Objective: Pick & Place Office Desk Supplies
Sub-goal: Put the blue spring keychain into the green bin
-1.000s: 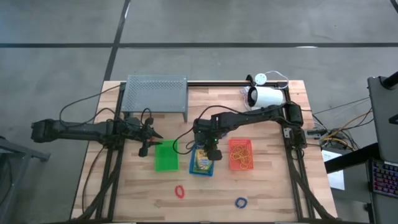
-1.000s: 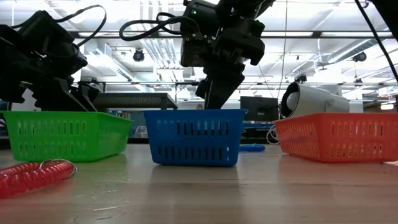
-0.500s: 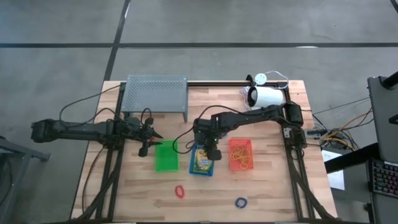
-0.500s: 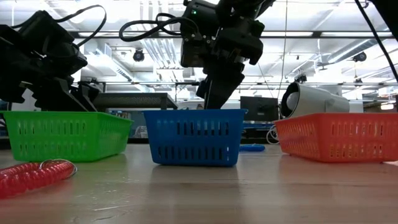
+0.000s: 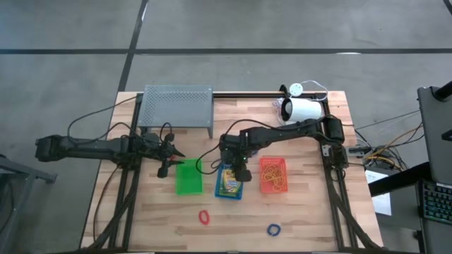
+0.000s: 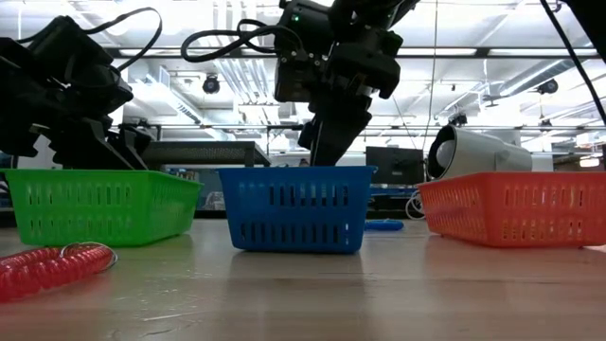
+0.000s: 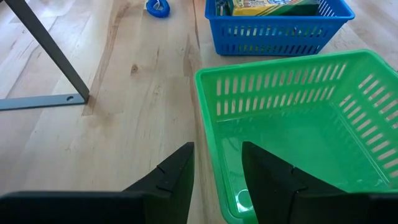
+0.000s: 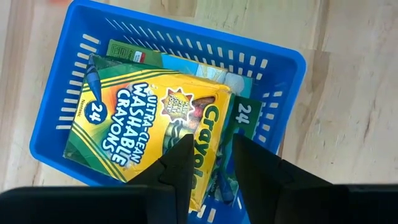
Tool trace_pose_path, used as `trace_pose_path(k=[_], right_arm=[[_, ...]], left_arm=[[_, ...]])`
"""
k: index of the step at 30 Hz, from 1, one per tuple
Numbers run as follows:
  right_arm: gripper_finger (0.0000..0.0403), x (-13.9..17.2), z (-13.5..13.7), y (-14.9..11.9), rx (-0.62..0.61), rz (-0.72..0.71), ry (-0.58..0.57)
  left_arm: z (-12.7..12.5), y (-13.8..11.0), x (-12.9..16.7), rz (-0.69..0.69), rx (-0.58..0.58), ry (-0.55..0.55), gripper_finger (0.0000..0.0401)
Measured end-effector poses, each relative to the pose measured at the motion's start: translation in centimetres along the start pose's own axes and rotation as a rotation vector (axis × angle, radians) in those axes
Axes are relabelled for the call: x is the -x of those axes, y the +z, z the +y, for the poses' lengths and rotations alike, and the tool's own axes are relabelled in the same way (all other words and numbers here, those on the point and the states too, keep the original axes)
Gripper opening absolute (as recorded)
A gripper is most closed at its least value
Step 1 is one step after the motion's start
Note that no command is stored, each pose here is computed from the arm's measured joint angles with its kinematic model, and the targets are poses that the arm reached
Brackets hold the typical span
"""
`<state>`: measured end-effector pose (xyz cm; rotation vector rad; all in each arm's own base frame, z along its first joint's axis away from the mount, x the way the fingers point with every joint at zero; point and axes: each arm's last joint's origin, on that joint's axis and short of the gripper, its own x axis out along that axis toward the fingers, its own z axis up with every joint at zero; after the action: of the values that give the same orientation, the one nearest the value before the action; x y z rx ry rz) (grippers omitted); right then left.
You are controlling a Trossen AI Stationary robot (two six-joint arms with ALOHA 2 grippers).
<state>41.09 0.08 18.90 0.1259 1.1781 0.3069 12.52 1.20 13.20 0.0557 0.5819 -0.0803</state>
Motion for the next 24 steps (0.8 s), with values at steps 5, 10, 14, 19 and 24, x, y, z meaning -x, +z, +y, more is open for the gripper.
trace_pose_path(k=[5, 10, 14, 19, 24], right_arm=[[0.0109, 0.0, 0.0, 0.0, 0.012, -0.003, 0.001], [0.0109, 0.3, 0.2, 0.2, 0.063, -0.016, 0.008], [0.0109, 1.4, 0.5, 0.7, 0.075, -0.054, 0.004], [0.0107, 3.3, 1.1, 1.1, 0.09, -0.116, -0.003], [0.0105, 5.2, 1.5, 1.6, 0.141, -0.195, -0.024]], left_arm=[[0.0, 0.0, 0.0, 0.0, 0.0, 0.0, 0.0138], [0.0, 0.0, 0.0, 0.0, 0.0, 0.0, 0.0138], [0.0, 0.0, 0.0, 0.0, 0.0, 0.0, 0.0138], [0.0, 0.0, 0.0, 0.0, 0.0, 0.0, 0.0138], [0.0, 0.0, 0.0, 0.0, 0.0, 0.0, 0.0138]])
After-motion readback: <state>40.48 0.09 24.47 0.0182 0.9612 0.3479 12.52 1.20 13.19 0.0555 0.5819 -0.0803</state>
